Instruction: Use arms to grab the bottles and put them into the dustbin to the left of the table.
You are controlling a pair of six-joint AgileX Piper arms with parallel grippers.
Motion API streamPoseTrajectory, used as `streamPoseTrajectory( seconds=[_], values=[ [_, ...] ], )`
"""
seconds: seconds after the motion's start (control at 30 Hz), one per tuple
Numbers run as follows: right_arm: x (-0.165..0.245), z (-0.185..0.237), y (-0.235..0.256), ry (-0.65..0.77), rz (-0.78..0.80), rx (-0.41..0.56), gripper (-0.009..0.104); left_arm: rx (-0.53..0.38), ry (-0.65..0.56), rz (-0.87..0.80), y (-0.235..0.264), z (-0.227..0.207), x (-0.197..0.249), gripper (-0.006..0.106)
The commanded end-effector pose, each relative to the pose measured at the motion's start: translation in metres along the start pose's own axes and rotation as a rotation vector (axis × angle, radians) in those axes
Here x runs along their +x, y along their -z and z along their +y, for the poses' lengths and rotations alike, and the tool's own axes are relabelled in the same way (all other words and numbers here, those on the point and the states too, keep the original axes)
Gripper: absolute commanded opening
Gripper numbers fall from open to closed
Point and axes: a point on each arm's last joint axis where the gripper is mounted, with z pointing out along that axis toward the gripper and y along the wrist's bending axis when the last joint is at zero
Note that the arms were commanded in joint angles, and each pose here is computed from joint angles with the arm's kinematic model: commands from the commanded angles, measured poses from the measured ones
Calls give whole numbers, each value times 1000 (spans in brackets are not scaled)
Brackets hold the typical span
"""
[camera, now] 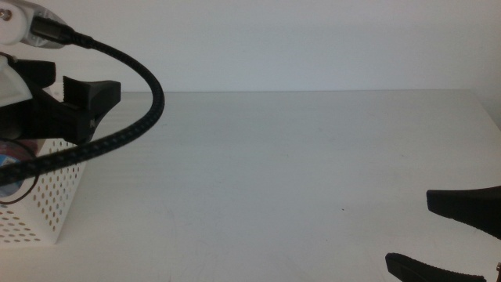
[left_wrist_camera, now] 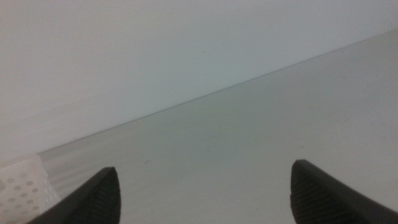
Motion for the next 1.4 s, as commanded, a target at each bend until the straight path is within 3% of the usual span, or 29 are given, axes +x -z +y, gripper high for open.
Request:
streamPoseTrajectory(
  seconds=[0.0,0.17,0.4,0.63,0.97,1.2,1.37],
  values=[
    [-14,-3,3,29,-93,30,77,-26,30,-106,6,2,-17,90],
    [-13,-14,4,113,-81,127,77,-49,15,-151,14,3,-16,90],
    [-9,-45,12,-95,-80,361,77,-113,-13,-234,30,3,14,90],
    [18,-48,41,-117,-135,556,77,-159,-5,-228,55,-2,74,90],
    [95,-27,50,-127,-159,654,77,-328,29,-232,77,-5,164,90],
    [135,-23,42,-140,-141,684,77,-342,21,-280,79,-11,197,90],
    [138,-22,41,-151,-113,683,77,-334,25,-252,78,-13,204,90]
  ],
)
